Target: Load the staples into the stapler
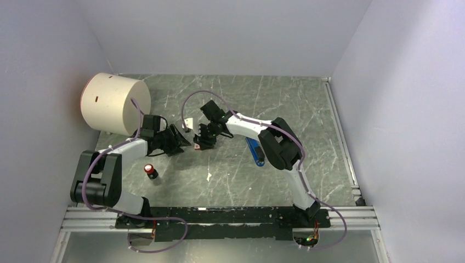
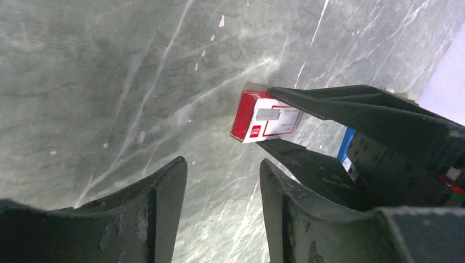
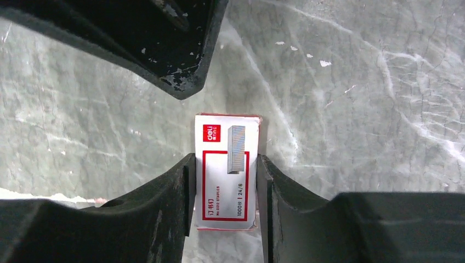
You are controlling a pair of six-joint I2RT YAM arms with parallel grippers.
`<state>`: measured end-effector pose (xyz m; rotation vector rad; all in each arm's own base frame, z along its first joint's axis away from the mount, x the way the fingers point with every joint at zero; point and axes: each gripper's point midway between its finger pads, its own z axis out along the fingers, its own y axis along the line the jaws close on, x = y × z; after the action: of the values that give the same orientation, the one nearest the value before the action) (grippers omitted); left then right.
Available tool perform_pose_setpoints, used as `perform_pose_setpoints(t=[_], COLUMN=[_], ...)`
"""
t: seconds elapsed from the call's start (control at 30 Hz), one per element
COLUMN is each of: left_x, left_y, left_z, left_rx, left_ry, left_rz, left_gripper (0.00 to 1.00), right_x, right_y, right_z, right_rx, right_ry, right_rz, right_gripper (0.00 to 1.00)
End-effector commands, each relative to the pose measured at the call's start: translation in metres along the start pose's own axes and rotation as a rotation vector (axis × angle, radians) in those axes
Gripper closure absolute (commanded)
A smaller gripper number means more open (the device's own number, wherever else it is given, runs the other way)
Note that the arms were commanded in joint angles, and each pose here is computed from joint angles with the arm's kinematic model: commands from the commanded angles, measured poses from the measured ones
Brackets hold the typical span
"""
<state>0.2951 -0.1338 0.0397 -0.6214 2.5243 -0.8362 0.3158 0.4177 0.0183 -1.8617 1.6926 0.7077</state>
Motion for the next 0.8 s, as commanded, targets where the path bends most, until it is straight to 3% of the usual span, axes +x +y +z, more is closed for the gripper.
perform_pose_setpoints(t=[0.0,0.13,0.33,0.57,0.77], left_x=[0.005,0.008,0.006,0.010,0.021], left_y=[-0.016,-0.025,-0.034,-0.039,-0.038], left_z=[0.010,0.017,0.028,0.038,0.042], left_rx=[0.112,0.169,0.211,0.216,0.217], left_ry=[0.036,0.044,0.039,0.040,0.066], left_rz=[-0.010,-0.024,-0.006,0.018,0.034], left_gripper=[0.45,0.47,0.47,0.58,0.64], right_x=[0.023,0.024,0.017,0.013,0.011], right_y=[0.014,0.027,0.025,0.022,0.021], right_z=[-0.008,-0.011,-0.011,-0.008,-0.004], right_rx=[-0.083,-0.151,-0.133,-0.105,-0.085], right_ry=[0.051,0.046,0.007,-0.012,-0.020], right_rz=[-0.042,-0.043,-0.036,-0.035,-0.035], right_gripper=[0.57,0.56,0.43,0.55,0.57])
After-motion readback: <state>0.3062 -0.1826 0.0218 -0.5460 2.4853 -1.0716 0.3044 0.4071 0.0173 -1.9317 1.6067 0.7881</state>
